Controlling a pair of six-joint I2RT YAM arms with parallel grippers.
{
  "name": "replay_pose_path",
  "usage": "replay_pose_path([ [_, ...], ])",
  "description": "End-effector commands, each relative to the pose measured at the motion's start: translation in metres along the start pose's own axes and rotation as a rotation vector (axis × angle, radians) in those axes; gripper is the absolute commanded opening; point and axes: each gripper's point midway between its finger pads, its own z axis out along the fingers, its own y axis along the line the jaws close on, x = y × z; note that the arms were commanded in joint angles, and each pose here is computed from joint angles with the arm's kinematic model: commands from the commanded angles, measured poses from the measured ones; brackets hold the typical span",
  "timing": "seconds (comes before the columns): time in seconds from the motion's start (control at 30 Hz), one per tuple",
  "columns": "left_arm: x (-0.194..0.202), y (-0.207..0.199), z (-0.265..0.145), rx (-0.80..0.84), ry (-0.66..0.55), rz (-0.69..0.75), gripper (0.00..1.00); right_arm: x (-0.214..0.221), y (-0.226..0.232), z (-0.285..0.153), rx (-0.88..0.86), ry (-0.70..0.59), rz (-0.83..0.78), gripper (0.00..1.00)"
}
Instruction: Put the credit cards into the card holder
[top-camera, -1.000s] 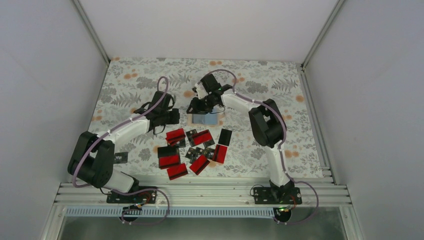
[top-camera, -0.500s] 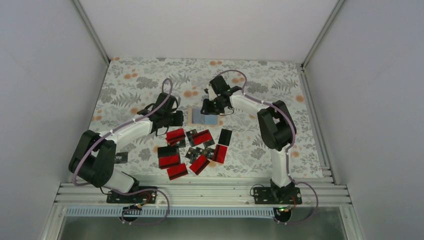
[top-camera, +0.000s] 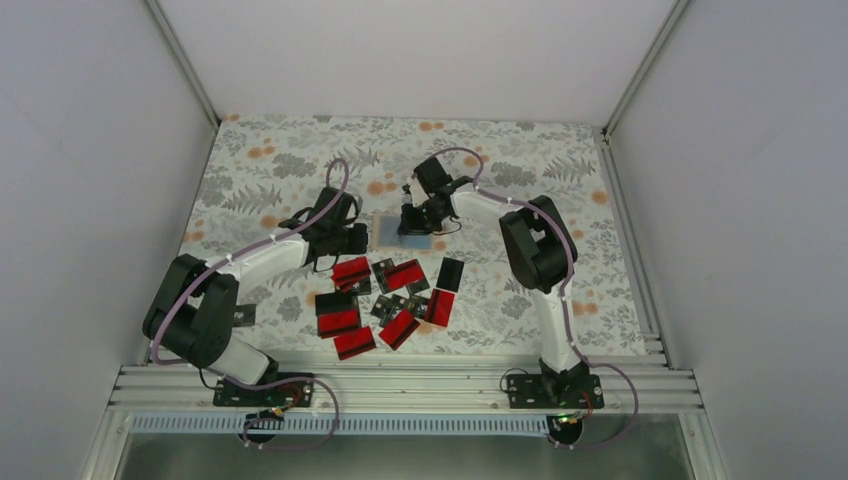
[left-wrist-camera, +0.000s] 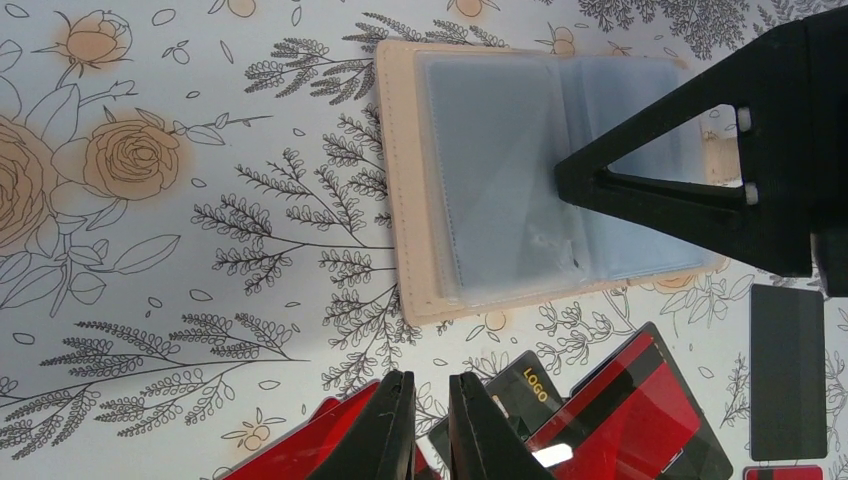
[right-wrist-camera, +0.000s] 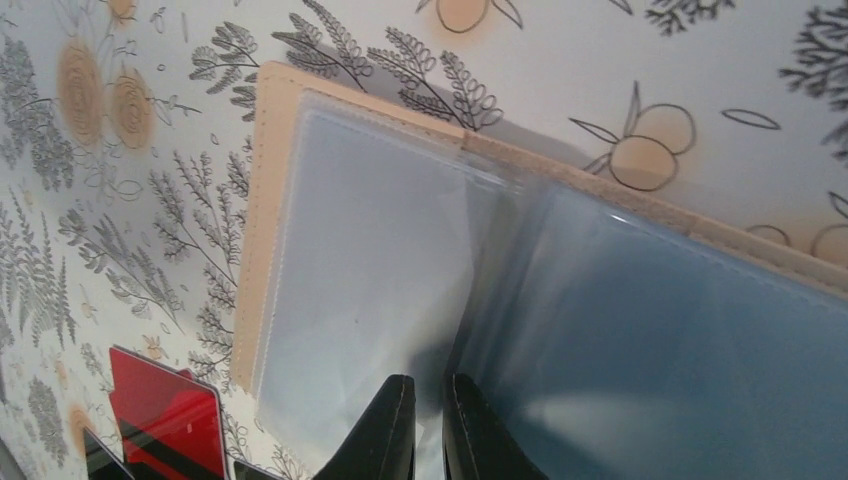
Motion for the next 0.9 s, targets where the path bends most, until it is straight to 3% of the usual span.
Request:
replay_pose_path([
  [0.0,-0.008,-0.001,-0.001,-0.018,-0.022,0.0,0.1,-0.004,0.012,0.009,-0.048,0.005,-0.022,0.1],
  [0.23,-0.005,0.007,-0.006,-0.056,-0.024,-0.002,0.15,-0.005,0.016,0.005,-0.059,0.004,-0.035,0.17],
  [0.57,0.024,0.005,-0.024,-0.101,0.028,0.036,0.26,-0.016,0.044,-0.041,-0.094,-0.076,-0.114,0.31],
  [0.87,0.065,-0.026,-0.036,0.025,0.098,0.152,0.31,0.028,0.043,-0.079,-0.101,-0.105,-0.064,0.35],
])
